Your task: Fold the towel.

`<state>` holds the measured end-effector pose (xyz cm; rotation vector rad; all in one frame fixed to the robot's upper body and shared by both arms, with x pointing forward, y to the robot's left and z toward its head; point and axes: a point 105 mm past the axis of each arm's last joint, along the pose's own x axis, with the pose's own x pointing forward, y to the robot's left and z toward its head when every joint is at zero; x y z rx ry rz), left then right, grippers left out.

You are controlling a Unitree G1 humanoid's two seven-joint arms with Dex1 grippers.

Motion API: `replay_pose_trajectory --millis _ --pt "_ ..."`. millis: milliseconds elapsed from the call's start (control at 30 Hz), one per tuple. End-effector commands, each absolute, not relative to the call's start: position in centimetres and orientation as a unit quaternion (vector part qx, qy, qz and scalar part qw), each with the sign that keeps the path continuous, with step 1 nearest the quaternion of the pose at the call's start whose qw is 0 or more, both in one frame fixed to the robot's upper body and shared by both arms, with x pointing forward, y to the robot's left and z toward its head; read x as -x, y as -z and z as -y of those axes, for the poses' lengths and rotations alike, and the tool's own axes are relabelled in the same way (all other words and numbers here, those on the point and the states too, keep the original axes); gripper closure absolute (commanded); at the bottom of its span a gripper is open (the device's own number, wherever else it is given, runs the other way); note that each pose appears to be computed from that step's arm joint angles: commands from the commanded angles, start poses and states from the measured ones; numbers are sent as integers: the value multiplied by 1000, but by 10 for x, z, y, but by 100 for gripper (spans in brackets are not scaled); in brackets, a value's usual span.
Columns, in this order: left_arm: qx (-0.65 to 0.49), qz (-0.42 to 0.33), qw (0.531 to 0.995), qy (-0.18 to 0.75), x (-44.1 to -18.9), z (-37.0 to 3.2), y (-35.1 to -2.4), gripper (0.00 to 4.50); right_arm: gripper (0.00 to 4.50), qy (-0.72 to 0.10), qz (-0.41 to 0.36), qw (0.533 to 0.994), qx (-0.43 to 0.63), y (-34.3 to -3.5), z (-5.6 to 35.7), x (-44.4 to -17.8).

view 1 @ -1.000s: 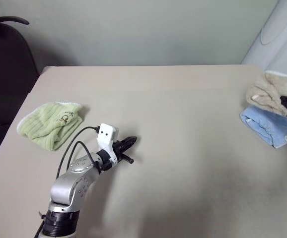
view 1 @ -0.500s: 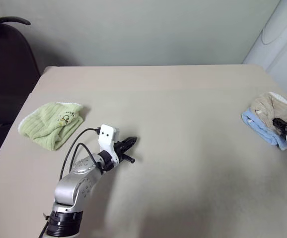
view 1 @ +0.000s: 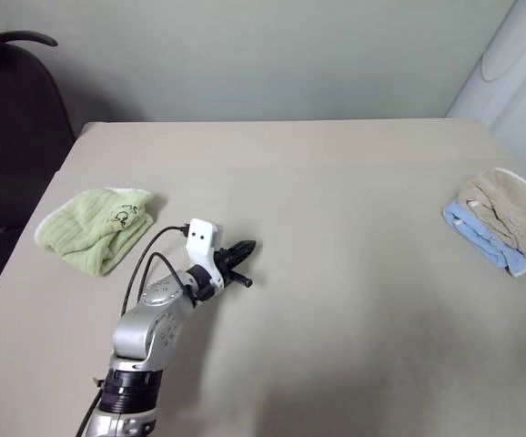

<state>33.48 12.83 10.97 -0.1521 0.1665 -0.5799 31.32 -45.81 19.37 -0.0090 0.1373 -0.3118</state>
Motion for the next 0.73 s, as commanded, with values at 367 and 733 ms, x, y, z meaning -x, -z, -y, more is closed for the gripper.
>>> replay_pose_trajectory --millis 367,733 --pt "-45 13 990 135 -367 -197 -141 442 2 -294 31 953 64 -206 206 -346" --pt "-49 6 994 96 -342 -206 -134 442 2 -320 3 947 12 -162 163 -357"
